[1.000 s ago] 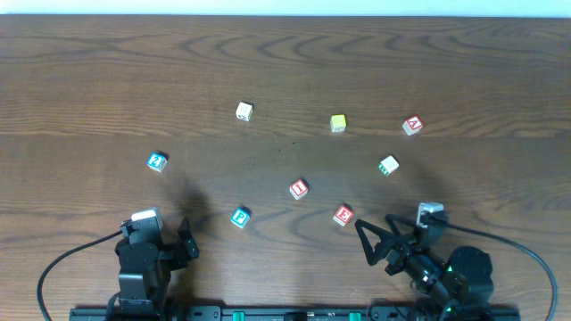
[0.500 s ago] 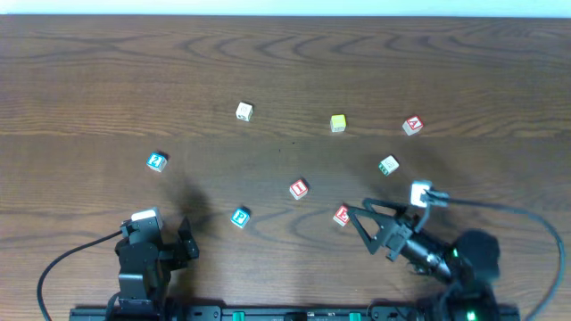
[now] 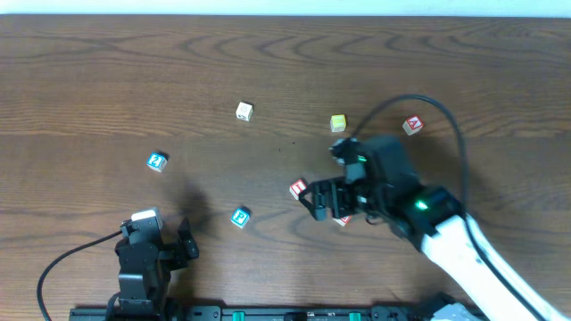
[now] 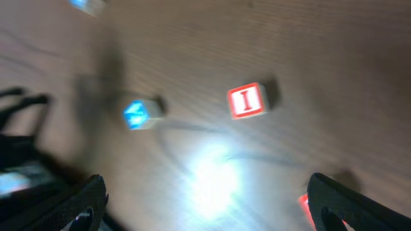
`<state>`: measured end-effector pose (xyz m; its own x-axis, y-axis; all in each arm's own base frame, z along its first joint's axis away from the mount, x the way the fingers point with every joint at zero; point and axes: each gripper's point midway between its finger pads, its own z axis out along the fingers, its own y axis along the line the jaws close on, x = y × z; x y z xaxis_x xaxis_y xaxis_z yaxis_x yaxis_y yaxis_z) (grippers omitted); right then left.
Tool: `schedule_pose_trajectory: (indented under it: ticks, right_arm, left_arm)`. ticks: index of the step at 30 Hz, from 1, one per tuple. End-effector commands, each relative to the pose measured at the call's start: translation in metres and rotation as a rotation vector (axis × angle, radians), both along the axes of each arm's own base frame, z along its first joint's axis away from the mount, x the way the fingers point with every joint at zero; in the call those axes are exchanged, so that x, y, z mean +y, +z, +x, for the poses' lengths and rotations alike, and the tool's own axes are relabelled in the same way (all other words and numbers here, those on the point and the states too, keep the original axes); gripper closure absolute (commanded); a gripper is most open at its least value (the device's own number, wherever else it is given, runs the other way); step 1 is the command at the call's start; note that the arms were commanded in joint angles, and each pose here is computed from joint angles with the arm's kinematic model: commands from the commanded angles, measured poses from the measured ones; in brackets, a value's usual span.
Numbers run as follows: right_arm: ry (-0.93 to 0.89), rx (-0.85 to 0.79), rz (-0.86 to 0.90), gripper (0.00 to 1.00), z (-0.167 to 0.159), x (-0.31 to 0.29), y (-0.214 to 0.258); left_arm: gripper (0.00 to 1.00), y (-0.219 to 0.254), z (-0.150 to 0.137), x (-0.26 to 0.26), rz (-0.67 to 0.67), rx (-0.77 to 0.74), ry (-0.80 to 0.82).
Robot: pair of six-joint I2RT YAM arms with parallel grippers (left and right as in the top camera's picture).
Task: Spell out Ai2
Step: 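Move the right gripper over the red 'I' block and lower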
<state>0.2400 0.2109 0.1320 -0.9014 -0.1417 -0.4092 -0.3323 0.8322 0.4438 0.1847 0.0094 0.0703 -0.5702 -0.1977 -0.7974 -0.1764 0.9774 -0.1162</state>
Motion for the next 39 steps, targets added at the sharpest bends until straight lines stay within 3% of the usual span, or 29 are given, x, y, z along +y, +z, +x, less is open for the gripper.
schedule_pose_trajectory:
  ticks: [1,13,23,29,34,39]
  right_arm:
    - [0.03,-0.072,-0.196,0.01,0.018,-0.003,-0.021]
    - [0.264,-0.088,-0.473,0.01,0.041,0.022,-0.085]
    - [0.308,-0.103,-0.496,0.01,0.047,0.03,-0.106]
    - [0.289,-0.045,-0.394,0.01,0.038,0.045,-0.106]
    - [0.283,-0.09,-0.307,0.01,0.048,0.064,-0.098]
    - [0.322,-0.15,-0.37,0.02,0.055,0.058,-0.099]
  left_arm:
    - [0.05,-0.008,-0.002,0.0,0.0,0.021,-0.002]
    - [0.05,-0.008,-0.002,0.0,0.0,0.021,-0.002]
    - [0.05,-0.008,-0.002,0.0,0.0,0.021,-0.002]
    - [0.05,-0.008,-0.002,0.0,0.0,0.02,-0.002]
    - [0.05,-0.008,-0.002,0.0,0.0,0.021,-0.002]
    - [0.05,-0.008,-0.002,0.0,0.0,0.021,-0.002]
